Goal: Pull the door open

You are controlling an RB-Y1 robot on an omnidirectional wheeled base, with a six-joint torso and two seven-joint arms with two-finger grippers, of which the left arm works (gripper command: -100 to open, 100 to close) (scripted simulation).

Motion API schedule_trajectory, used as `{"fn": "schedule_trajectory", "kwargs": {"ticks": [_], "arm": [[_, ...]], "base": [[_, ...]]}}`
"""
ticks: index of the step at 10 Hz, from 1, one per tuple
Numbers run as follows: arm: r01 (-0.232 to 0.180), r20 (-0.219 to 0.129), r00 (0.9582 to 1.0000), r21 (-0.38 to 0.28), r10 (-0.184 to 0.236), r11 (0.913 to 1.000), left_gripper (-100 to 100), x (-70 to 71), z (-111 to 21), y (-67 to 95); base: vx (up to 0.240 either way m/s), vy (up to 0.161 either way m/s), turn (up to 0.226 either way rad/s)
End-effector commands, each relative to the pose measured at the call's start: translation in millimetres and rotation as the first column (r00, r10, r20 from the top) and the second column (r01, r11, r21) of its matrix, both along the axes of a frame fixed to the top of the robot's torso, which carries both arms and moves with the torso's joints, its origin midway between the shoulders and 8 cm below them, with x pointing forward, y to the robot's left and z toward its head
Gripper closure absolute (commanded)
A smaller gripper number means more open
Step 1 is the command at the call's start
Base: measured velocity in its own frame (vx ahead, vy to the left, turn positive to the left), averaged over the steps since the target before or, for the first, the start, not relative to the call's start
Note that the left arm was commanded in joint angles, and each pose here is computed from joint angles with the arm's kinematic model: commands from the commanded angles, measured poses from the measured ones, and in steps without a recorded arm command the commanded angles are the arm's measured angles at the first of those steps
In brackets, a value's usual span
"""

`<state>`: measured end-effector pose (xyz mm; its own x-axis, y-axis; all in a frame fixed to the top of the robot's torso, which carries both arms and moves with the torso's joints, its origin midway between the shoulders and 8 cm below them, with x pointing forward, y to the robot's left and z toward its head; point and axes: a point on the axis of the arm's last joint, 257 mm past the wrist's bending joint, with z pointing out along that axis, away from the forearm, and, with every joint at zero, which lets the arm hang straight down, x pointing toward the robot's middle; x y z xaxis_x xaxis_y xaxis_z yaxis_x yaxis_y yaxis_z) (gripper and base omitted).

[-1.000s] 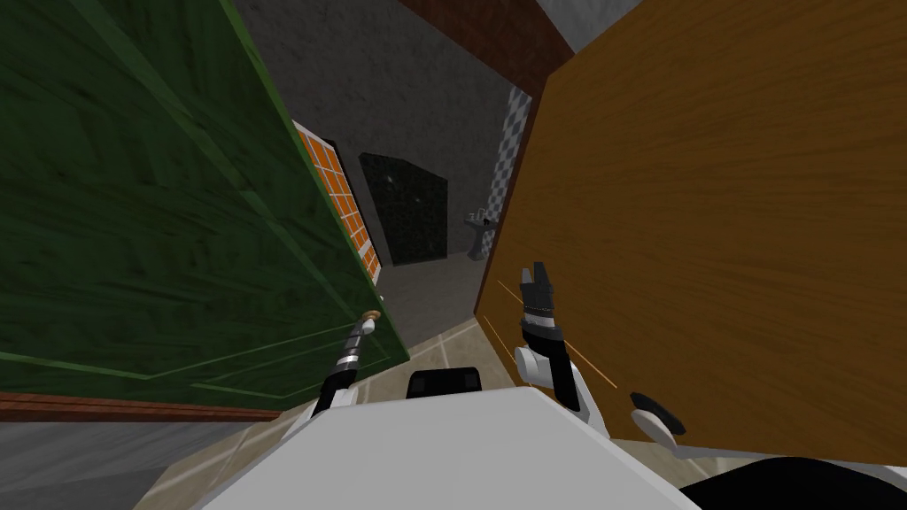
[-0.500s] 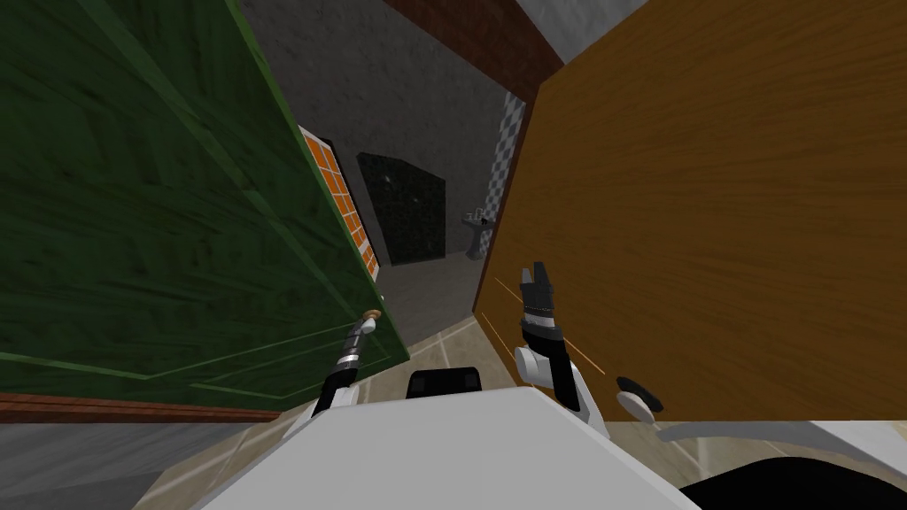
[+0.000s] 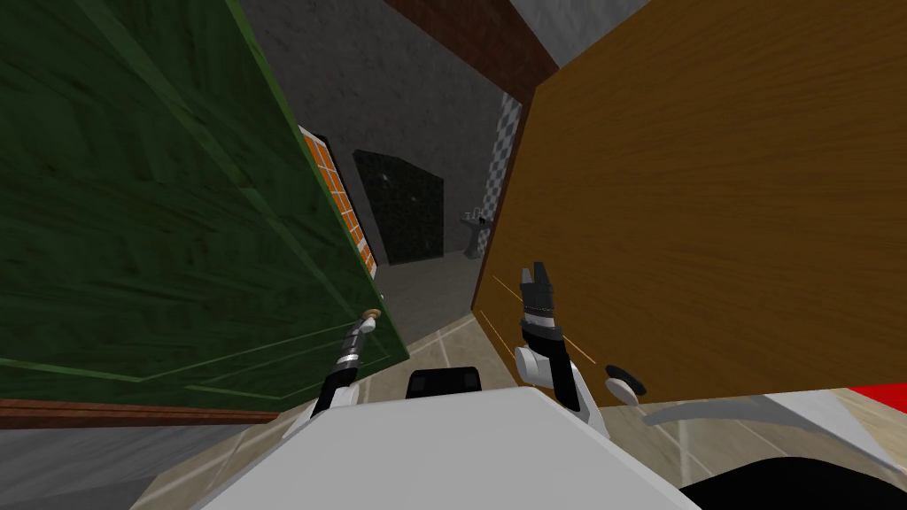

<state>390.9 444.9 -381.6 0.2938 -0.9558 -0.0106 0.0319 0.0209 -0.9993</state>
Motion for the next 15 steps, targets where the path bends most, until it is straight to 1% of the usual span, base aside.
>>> {"fn": "schedule_trajectory", "kwargs": {"ticks": [1, 2, 3, 4, 5, 6, 7, 9, 10, 11, 12, 13, 15], "arm": [[0.02, 0.031, 0.9994, -0.066, -0.018, 0.9977, 100, 6.9, 1.2, -12.9], [0.02, 0.032, 0.9993, -0.07, -0.018, 0.9974, 100, 6.9, 1.2, -12.9], [0.019, 0.046, 0.9988, -0.116, -0.014, 0.993, 100, 7.7, 1.1, -12.2], [0.019, 0.047, 0.9988, -0.119, -0.014, 0.9927, 100, 7.7, 1.1, -12.2], [0.02, 0.062, 0.998, -0.169, -0.009, 0.9855, 100, 8.4, 1.0, -11.5], [0.019, 0.071, 0.9974, -0.201, -0.004, 0.9794, 100, 9.1, 0.8, -10.8], [0.02, 0.076, 0.9971, -0.217, -0.004, 0.9759, 100, 9.1, 0.8, -10.8], [0.022, 0.1, 0.9949, -0.299, 0.008, 0.9541, 100, 10.5, 0.4, -9.3], [0.024, 0.105, 0.9944, -0.312, 0.009, 0.9497, 100, 10.5, 0.4, -9.3], [0.026, 0.117, 0.993, -0.353, 0.016, 0.9351, 100, 11.1, 0.1, -8.6], [0.027, 0.119, 0.9928, -0.358, 0.017, 0.9331, 100, 11.1, 0.1, -8.6], [0.03, 0.131, 0.9911, -0.401, 0.025, 0.9157, 100, 11.8, -0.1, -7.8], [0.03, 0.132, 0.9909, -0.404, 0.025, 0.9144, 100, 11.8, -0.1, -7.8]], "base": [[-0.051, 0.016, -0.084], [-0.033, 0.014, -0.023], [-0.042, 0.002, -0.026], [-0.04, 0.0, -0.023], [-0.055, 0.014, -0.063], [-0.073, 0.02, -0.089], [-0.045, 0.012, -0.06], [-0.058, 0.019, -0.068], [-0.055, 0.007, -0.022], [-0.058, 0.006, -0.047], [-0.041, 0.011, -0.022], [-0.042, 0.008, -0.048], [-0.022, -0.001, -0.031]]}}
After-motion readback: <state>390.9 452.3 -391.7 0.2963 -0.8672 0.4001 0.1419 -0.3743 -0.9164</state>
